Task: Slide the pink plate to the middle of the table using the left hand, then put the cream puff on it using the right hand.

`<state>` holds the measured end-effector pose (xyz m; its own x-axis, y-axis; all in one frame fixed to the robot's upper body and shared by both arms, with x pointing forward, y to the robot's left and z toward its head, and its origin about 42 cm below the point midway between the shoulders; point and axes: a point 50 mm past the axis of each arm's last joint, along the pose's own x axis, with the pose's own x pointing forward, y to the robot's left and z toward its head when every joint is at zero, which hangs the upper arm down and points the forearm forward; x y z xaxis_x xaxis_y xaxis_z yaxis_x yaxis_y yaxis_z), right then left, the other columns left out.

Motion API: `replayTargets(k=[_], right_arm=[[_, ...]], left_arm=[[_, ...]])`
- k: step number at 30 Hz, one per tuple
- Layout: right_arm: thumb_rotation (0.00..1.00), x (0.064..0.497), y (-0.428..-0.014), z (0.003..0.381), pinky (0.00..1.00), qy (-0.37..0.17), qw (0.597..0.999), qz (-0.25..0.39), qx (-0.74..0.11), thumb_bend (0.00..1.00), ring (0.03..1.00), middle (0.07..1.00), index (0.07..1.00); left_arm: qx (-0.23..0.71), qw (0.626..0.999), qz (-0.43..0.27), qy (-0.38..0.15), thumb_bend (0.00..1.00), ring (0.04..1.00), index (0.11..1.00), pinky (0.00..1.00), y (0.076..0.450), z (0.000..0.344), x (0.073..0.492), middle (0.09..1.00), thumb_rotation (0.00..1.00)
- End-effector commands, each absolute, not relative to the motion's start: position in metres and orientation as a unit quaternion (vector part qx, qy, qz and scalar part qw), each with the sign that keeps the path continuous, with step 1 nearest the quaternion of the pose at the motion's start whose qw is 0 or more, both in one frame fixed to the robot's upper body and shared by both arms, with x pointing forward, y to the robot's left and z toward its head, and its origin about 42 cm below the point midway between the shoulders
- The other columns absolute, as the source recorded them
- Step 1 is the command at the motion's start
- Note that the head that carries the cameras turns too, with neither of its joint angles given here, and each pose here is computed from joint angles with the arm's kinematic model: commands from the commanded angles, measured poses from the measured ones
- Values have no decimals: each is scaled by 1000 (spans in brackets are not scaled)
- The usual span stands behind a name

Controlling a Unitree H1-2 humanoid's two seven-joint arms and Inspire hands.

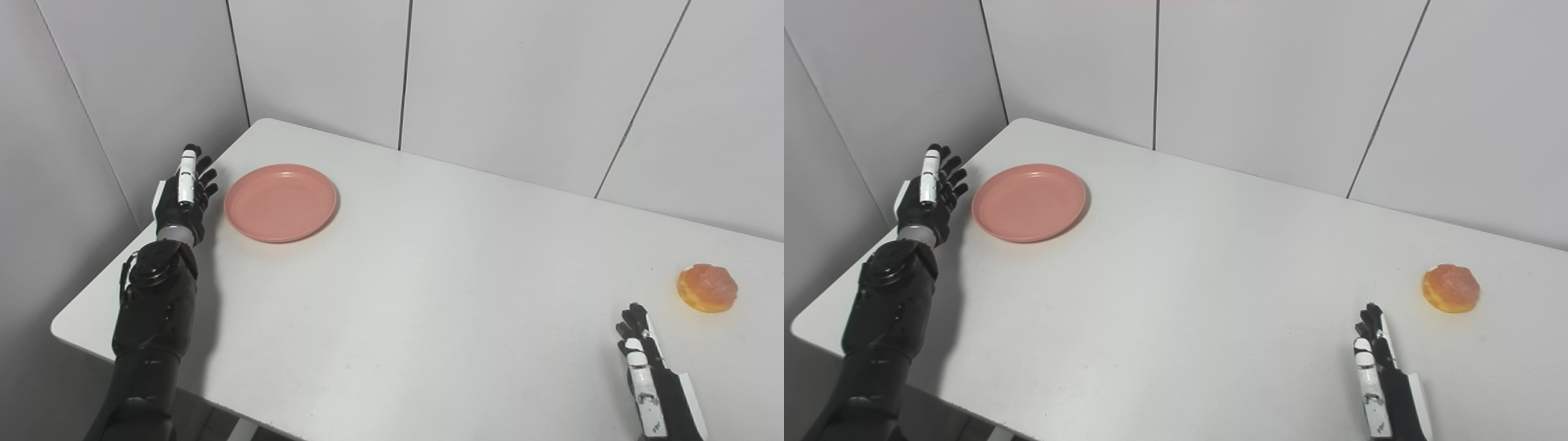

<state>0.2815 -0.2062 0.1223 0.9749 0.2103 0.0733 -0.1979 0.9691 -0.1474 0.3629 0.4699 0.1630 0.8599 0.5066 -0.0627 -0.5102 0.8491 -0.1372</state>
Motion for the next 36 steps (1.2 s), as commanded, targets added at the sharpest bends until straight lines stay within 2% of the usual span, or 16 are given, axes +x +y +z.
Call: replayTargets(k=[1,9,14,18,22,26,28,30,33,36], right_arm=[[1000,285,-206,135,1000,-70,990,100,-70,19,979,986,993],[1000,285,-207,134,1000,-69,990,102,-68,25,981,985,994],[1000,284,-207,134,1000,-69,990,100,-70,25,975,981,988],[1000,283,-207,135,1000,-66,990,99,-74,30,973,979,985],[1000,283,-207,135,1000,-66,991,98,-71,31,972,978,984],[1000,283,-207,134,1000,-67,990,98,-70,34,973,980,986],[1000,284,-207,134,1000,-69,990,99,-69,41,974,979,986],[1000,284,-207,133,1000,-70,990,100,-69,39,972,978,986],[1000,285,-206,133,1000,-73,990,101,-70,34,972,980,986],[1000,285,-205,134,994,-71,990,98,-74,35,967,976,981]], left_arm=[[-65,961,265,-47,347,944,938,940,482,199,375,951,1000],[-62,963,261,-38,367,919,923,906,487,183,377,932,987],[-66,962,263,-31,371,889,887,875,489,171,383,903,875],[-69,962,265,-20,364,879,879,865,490,163,388,895,846],[-91,961,259,-11,370,880,872,878,489,158,395,889,855],[-105,963,248,-4,433,890,892,890,480,154,400,899,866],[-105,966,237,-5,460,890,891,867,472,152,400,901,903],[-102,969,226,-4,447,906,907,878,465,150,400,917,969],[-106,970,221,1,400,928,918,933,458,145,401,931,961],[-113,970,213,10,392,934,917,945,452,140,404,938,992]])
